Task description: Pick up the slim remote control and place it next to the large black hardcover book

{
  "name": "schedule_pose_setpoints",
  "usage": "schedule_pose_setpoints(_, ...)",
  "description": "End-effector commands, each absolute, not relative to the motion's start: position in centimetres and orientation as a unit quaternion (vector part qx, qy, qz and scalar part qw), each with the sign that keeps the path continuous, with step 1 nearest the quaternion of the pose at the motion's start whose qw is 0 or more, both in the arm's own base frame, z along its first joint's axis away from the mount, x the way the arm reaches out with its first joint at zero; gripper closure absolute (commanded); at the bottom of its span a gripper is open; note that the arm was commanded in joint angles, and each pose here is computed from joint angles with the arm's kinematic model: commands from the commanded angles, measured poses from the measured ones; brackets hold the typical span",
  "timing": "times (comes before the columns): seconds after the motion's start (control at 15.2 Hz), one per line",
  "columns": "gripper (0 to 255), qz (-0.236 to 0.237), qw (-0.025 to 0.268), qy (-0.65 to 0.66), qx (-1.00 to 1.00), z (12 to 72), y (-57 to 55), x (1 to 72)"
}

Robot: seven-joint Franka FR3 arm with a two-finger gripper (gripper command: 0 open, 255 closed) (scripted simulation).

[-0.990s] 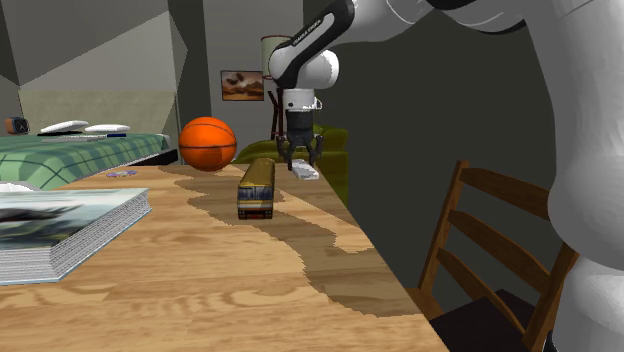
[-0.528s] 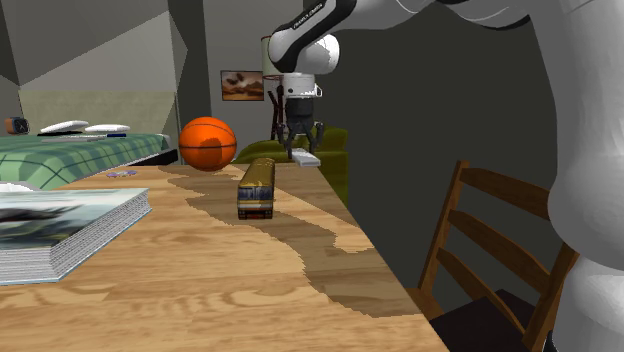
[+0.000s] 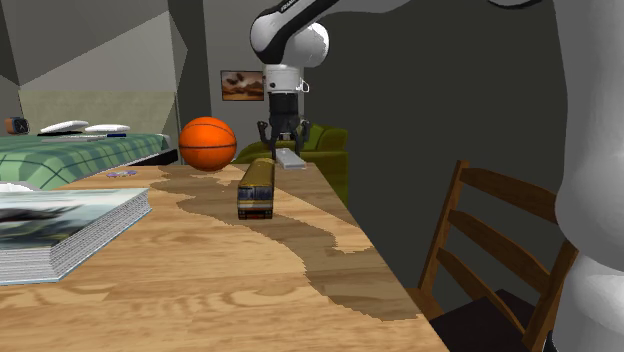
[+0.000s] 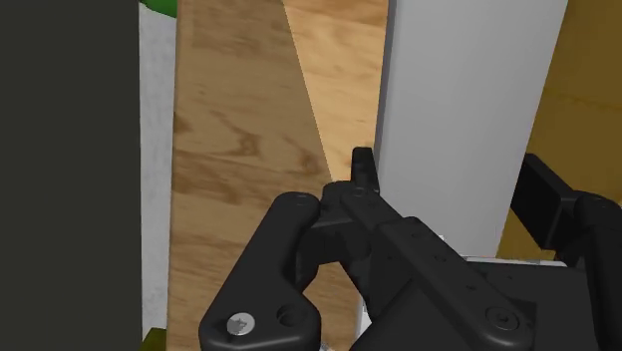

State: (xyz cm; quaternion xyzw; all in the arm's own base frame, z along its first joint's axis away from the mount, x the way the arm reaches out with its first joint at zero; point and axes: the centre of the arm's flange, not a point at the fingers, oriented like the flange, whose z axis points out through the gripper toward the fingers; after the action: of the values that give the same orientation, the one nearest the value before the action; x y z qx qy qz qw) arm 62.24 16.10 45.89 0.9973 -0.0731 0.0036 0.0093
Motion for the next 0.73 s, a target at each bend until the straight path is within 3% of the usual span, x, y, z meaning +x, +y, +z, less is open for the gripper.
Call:
schedule_pose_setpoints(0.0, 255, 0.004, 0.009, -0.073, 0.997, 46.1, 18.3, 60.6)
schedule_pose_setpoints(0.66, 255, 0.004, 0.009, -0.073, 0.997, 46.2, 29.0, 52.9)
